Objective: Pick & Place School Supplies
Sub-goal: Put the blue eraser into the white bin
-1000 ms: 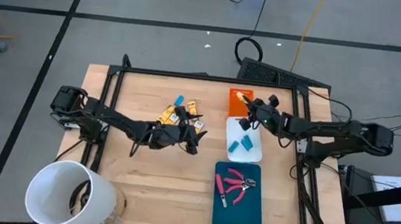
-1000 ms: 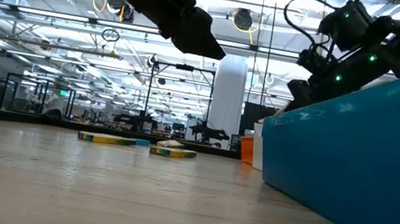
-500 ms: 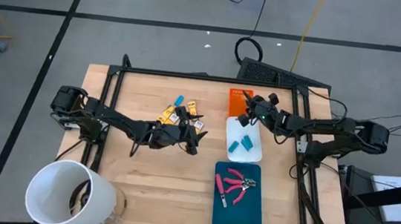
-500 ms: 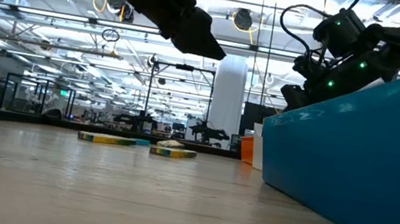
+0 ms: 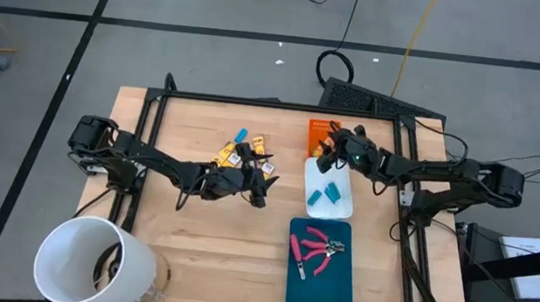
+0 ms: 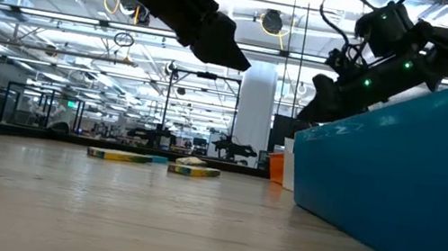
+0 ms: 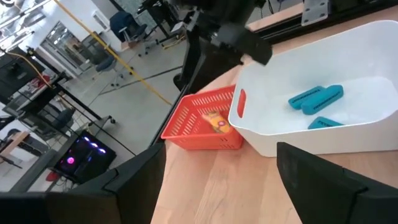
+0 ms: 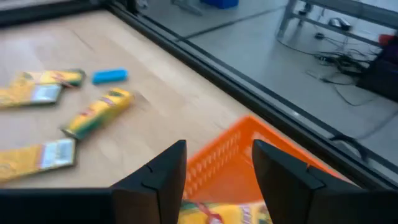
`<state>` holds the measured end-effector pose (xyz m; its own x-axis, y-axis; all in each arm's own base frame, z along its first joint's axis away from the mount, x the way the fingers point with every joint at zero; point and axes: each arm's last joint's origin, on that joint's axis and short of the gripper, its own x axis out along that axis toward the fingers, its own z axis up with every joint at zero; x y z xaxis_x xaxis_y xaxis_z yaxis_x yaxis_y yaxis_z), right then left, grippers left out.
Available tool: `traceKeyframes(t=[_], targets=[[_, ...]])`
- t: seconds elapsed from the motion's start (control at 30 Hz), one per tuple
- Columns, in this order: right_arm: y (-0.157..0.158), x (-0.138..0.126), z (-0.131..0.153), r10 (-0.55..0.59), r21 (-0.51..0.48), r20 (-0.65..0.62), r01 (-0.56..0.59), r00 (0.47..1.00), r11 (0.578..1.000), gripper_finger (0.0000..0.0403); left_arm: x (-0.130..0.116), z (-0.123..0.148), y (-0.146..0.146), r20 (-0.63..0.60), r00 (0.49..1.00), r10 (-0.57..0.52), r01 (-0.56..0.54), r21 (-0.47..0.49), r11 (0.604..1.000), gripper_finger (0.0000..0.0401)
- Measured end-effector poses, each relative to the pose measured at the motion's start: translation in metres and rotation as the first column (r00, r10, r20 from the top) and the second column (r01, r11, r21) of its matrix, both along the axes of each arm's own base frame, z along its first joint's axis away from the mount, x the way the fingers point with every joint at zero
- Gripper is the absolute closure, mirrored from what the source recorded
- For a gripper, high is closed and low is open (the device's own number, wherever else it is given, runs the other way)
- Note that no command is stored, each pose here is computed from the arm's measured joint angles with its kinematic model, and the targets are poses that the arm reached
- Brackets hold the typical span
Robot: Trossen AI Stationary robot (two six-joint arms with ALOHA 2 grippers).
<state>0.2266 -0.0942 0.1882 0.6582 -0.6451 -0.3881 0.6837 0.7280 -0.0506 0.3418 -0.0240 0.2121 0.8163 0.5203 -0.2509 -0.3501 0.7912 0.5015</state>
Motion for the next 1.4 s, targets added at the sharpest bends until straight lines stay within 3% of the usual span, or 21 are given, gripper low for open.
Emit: traceKeyframes(t=[0.17,0.27,0.4,0.5,0.6,0.7,0.77,0.97,1.13,1.4], targets=[[0.004,0.003,0.004,0.044,-0.001,0.039,-0.044,0.998,0.999,0.0227,-0.001,0.000,0.003,-0.005,0.997,0.078,-0.078,0.026,0.997,0.0093],[0.008,0.005,0.006,0.067,-0.008,0.060,-0.067,0.996,0.998,0.0230,-0.005,-0.008,0.014,-0.081,0.987,0.140,-0.138,0.031,0.990,0.0093],[0.014,0.009,0.009,0.095,-0.022,0.095,-0.094,0.991,0.995,0.0230,-0.012,-0.022,0.046,-0.169,0.968,0.183,-0.208,-0.143,0.968,0.0093],[0.019,0.011,0.010,0.114,-0.024,0.100,-0.112,0.988,0.993,0.0227,-0.020,-0.030,0.079,-0.197,0.944,0.264,-0.314,-0.299,0.901,0.0093],[0.022,0.012,0.010,0.128,-0.027,0.106,-0.126,0.986,0.992,0.0228,-0.031,-0.036,0.109,-0.209,0.901,0.381,-0.434,-0.441,0.786,0.0093],[0.024,0.012,0.010,0.133,-0.027,0.105,-0.131,0.986,0.991,0.0230,-0.041,-0.040,0.132,-0.241,0.862,0.446,-0.503,-0.522,0.689,0.0093],[0.024,0.012,0.010,0.133,-0.027,0.105,-0.131,0.986,0.991,0.0231,-0.046,-0.045,0.143,-0.266,0.848,0.458,-0.523,-0.551,0.650,0.0093],[0.024,0.012,0.010,0.131,-0.028,0.104,-0.129,0.986,0.991,0.0229,-0.050,-0.069,0.161,-0.349,0.810,0.471,-0.582,-0.572,0.578,0.0093],[0.024,0.012,0.010,0.131,-0.028,0.104,-0.129,0.986,0.991,0.0231,-0.048,-0.093,0.164,-0.414,0.771,0.484,-0.637,-0.534,0.556,0.0093],[0.024,0.012,0.010,0.131,-0.028,0.104,-0.129,0.986,0.991,0.0232,-0.050,-0.102,0.167,-0.426,0.720,0.548,-0.694,-0.470,0.545,0.0093]])
